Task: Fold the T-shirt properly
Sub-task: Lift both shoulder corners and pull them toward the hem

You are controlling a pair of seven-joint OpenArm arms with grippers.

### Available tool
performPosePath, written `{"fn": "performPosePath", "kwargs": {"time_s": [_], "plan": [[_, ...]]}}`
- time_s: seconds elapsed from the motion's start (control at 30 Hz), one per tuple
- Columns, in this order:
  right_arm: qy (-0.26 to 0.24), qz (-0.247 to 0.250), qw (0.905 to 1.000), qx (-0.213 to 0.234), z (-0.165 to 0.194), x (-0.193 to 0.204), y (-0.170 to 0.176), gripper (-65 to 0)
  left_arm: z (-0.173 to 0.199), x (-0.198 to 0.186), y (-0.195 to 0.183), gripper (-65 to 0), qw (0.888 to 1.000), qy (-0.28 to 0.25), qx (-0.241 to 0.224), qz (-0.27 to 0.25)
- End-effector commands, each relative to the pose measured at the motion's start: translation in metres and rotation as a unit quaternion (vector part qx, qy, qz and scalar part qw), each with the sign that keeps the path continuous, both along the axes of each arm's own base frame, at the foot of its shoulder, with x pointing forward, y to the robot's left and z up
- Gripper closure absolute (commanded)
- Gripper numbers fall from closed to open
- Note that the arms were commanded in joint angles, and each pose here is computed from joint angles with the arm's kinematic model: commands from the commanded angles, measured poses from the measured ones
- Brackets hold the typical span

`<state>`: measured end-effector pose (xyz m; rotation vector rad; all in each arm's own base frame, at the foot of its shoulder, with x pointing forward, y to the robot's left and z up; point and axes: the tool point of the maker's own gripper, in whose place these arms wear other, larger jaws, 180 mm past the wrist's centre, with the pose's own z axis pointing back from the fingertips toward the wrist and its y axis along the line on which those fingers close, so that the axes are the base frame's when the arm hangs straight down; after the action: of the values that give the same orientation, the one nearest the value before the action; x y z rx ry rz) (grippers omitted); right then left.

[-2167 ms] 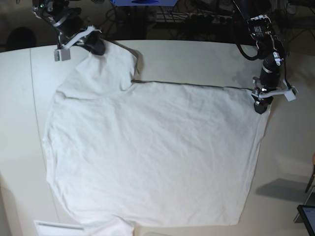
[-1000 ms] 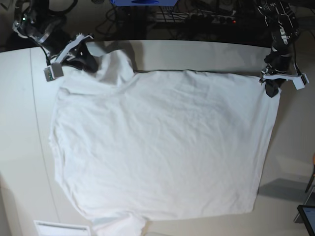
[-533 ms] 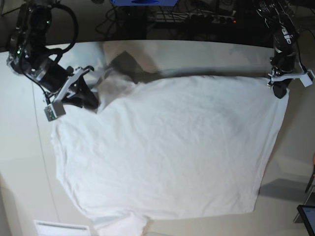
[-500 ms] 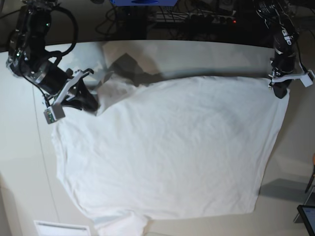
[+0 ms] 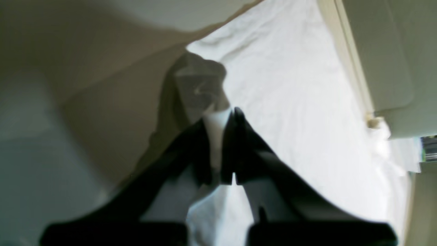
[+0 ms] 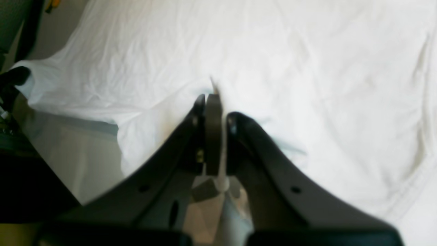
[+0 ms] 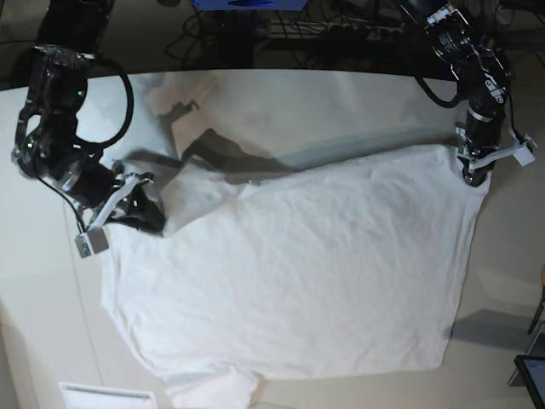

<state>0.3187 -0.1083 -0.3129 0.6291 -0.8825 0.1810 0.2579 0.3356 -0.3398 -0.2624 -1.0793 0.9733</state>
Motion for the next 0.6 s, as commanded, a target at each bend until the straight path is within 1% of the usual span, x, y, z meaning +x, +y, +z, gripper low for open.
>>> {"fn": "performPosePath", "kwargs": {"time_s": [0.0,0.13,0.33,0.43,0.57], "plan": [[-0.031,-0.002,0.9995,0.008,0.017,0.012,-0.002,-0.4,0.014,0.012,0.001,0.0,1.000,-0.022,0.006,-0.007],[-0.031,-0.005,0.9994,0.012,0.018,0.022,-0.003,-0.4,0.001,0.024,-0.001,0.0,1.000,-0.020,-0.024,-0.005],[-0.021,-0.014,0.9996,0.013,0.013,0.040,-0.015,-0.4,-0.019,0.031,0.011,0.0,0.997,-0.018,-0.068,0.029],[-0.015,-0.017,0.9996,0.017,0.009,0.047,-0.018,-0.4,-0.024,0.041,0.012,0.0,0.996,-0.021,-0.084,0.032],[-0.004,-0.025,0.9995,0.021,0.002,0.054,-0.026,-0.4,-0.018,0.059,0.010,0.0,0.994,-0.036,-0.095,0.031]]}}
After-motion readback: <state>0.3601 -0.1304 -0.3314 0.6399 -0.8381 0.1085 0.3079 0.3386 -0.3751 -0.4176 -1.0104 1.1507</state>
